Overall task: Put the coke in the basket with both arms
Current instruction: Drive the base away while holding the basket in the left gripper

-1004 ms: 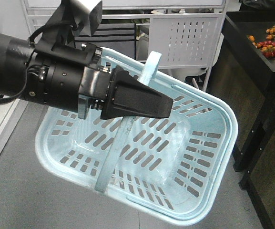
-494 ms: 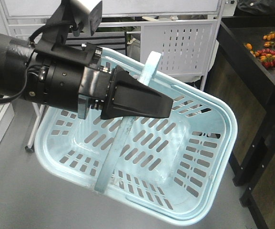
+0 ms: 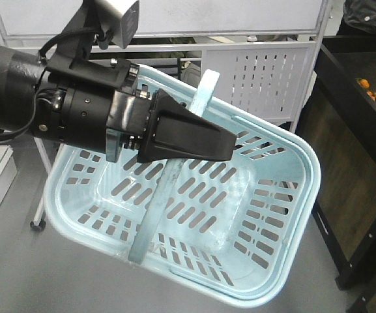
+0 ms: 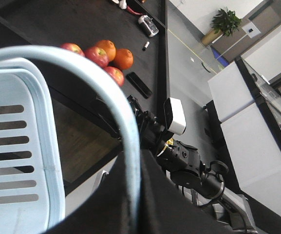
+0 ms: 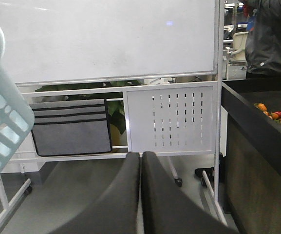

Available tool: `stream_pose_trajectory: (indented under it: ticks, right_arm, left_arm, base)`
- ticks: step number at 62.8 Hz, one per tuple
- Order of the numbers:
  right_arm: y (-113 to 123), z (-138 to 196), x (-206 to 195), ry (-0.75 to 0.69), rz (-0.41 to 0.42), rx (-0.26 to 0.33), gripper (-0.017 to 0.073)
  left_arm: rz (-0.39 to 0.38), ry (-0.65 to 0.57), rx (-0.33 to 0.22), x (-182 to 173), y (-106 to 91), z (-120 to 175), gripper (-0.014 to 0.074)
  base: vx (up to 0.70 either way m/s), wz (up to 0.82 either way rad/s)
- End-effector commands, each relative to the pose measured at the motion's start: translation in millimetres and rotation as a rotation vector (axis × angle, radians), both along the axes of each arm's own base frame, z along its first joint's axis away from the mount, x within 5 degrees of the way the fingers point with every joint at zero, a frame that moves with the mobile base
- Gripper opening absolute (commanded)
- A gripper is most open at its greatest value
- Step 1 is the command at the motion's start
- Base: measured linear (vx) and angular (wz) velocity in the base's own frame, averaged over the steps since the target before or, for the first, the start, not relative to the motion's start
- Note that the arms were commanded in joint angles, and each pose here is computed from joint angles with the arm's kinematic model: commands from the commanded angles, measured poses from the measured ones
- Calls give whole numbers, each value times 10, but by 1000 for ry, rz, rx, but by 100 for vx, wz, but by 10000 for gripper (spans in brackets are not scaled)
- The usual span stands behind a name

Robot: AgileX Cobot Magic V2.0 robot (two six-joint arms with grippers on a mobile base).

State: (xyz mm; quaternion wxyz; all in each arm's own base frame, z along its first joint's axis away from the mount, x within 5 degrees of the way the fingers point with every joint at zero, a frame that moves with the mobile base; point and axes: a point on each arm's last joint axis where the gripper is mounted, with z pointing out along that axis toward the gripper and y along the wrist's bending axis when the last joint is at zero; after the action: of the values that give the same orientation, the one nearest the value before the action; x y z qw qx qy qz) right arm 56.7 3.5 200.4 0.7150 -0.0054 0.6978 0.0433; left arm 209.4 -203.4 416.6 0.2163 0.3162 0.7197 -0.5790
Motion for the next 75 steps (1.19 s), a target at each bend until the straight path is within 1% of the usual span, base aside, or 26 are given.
stream_pose_trajectory:
  ticks: [1, 52, 75]
  right_arm:
    - [9, 44, -11, -77, 8, -6, -5]
    - [9, 44, -11, -77, 8, -6, -5]
    - [9, 44, -11, -77, 8, -6, -5]
  left_arm:
    - [6, -29, -113, -121, 40, 259, -6]
    - [7, -29, -113, -120, 40, 259, -6]
    - [7, -29, -113, -120, 40, 259, -6]
  base:
    - [32, 3]
    - [33, 2]
    - [28, 15]
